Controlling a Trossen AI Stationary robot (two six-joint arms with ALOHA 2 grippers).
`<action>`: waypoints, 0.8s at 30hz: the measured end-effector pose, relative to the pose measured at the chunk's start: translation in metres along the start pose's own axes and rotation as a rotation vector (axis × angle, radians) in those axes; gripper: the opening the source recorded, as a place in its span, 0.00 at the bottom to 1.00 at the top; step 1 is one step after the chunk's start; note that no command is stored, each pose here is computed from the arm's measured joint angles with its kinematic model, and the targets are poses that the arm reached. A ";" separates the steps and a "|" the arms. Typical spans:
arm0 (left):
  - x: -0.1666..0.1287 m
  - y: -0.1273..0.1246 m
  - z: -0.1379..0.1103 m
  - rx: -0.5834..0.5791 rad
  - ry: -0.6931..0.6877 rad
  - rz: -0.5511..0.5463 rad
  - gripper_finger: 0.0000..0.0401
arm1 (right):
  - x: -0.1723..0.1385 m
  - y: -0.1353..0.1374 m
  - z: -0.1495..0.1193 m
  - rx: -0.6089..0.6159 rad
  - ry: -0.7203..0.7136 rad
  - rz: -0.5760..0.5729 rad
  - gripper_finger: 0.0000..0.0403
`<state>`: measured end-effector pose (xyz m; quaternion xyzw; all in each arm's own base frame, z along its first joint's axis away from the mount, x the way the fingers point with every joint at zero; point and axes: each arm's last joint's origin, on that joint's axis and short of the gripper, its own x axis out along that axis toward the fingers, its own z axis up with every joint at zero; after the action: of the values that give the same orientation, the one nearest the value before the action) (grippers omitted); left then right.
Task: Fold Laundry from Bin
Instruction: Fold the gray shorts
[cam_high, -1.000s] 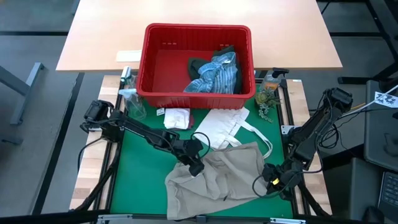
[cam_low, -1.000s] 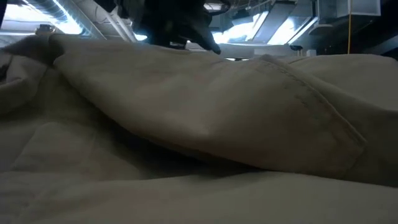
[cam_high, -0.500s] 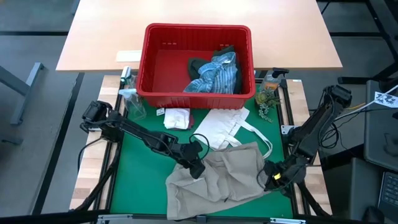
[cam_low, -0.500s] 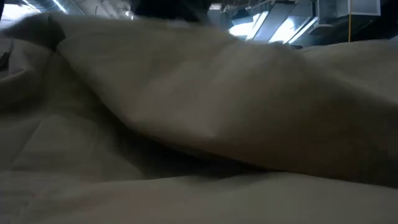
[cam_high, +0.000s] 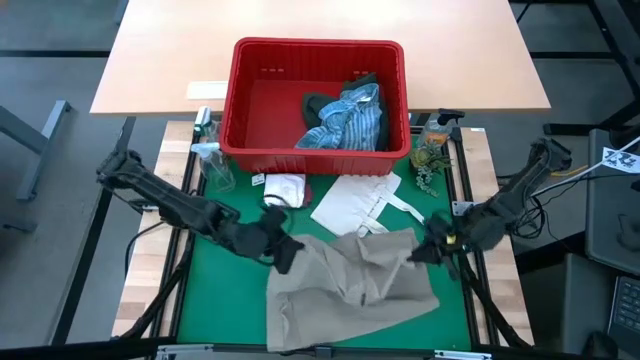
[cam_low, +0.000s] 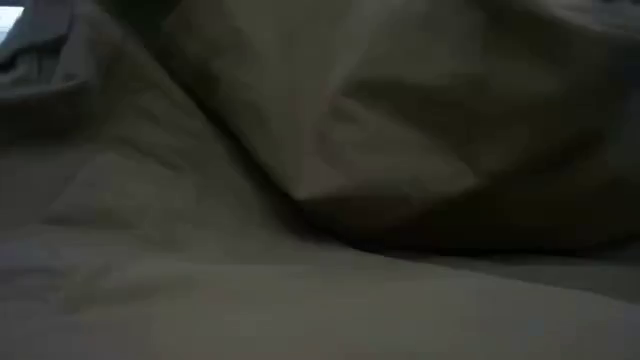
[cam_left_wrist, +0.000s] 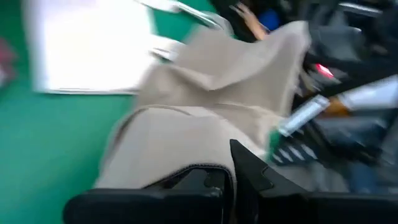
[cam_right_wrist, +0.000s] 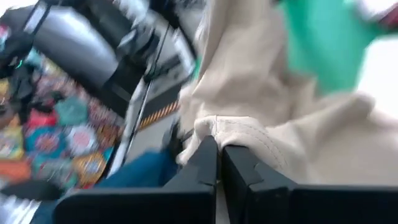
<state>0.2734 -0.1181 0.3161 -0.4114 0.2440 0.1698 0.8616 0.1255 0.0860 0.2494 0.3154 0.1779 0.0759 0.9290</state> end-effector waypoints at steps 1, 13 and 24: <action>-0.006 0.003 -0.001 -0.007 -0.025 0.036 0.00 | -0.001 -0.004 0.006 -0.009 -0.045 -0.030 0.01; -0.030 0.040 -0.008 -0.038 -0.215 0.399 0.00 | -0.004 -0.057 0.055 -0.058 -0.274 -0.331 0.01; -0.030 0.067 0.017 0.062 -0.263 0.635 0.00 | -0.017 -0.093 0.079 -0.062 -0.348 -0.489 0.01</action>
<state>0.2202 -0.0672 0.3005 -0.2631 0.2515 0.4735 0.8021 0.1418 -0.0356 0.2552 0.2431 0.0843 -0.1997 0.9455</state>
